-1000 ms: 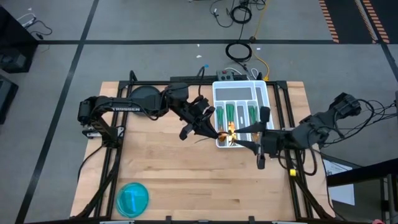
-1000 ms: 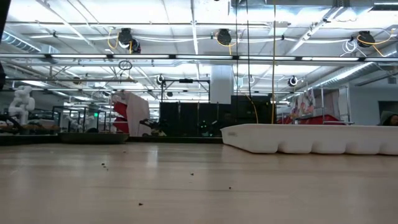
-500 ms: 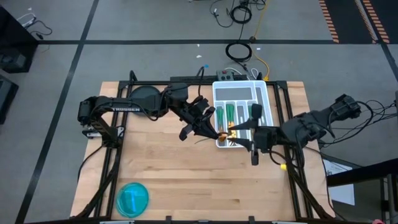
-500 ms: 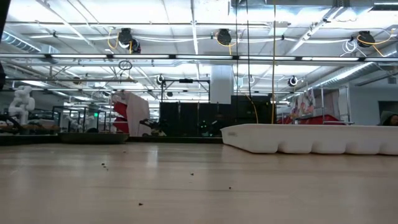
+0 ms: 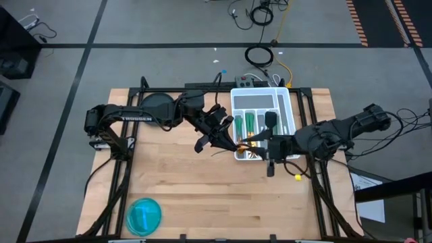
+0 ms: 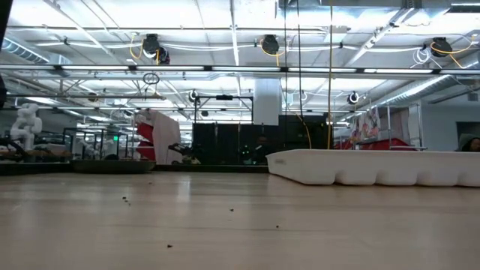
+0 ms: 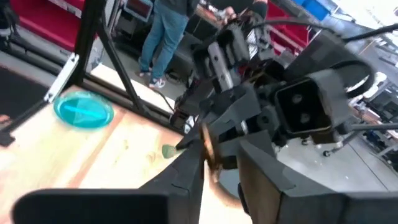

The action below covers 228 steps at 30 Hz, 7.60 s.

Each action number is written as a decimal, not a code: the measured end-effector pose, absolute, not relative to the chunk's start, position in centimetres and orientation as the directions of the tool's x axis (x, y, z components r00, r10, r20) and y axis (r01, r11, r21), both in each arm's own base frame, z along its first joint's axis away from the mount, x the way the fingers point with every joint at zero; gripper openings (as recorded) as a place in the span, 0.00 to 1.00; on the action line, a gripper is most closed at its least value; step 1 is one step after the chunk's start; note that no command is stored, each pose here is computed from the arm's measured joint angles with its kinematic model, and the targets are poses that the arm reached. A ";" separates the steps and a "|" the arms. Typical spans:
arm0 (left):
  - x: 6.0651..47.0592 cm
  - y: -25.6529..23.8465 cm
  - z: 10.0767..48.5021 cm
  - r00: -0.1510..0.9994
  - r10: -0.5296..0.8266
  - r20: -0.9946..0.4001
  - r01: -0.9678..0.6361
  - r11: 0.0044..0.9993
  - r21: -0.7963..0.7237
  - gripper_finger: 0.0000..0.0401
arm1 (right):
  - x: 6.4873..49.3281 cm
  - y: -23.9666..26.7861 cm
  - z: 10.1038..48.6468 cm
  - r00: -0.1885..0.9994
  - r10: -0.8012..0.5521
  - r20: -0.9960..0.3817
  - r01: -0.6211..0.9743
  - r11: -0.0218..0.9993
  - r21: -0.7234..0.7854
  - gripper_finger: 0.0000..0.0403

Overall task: Sort silverware
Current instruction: Put the green spoon on the silverware tray with the other green spoons, then return to Home Position

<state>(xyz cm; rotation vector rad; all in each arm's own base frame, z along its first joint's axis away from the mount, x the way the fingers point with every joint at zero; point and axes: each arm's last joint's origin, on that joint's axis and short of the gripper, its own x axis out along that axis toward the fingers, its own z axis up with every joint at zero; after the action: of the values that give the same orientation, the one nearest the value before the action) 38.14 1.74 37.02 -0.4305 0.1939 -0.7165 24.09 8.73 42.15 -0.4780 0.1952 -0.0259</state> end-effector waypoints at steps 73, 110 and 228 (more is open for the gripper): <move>29.3 9.2 38.1 0.847 -0.345 -0.405 0.168 0.895 -0.412 0.43 | 30.2 9.5 25.0 0.374 -0.655 -0.657 -0.927 -0.256 -0.274 0.00; 9.9 1.5 45.8 0.942 -0.123 -0.314 0.024 0.953 -0.301 0.43 | 33.0 0.8 17.9 0.198 -0.593 -0.780 -0.837 -0.516 0.180 0.00; 1.1 -0.1 44.7 0.970 0.129 0.205 -0.104 0.987 -0.126 0.43 | -2.5 -0.4 37.3 0.999 -0.009 0.049 0.008 1.000 0.013 0.12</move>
<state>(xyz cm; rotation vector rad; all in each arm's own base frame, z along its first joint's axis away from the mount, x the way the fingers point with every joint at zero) 1.06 -0.08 44.65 -0.1144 -0.2138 0.1178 -2.49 -0.39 37.28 0.0125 -0.0493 -0.0087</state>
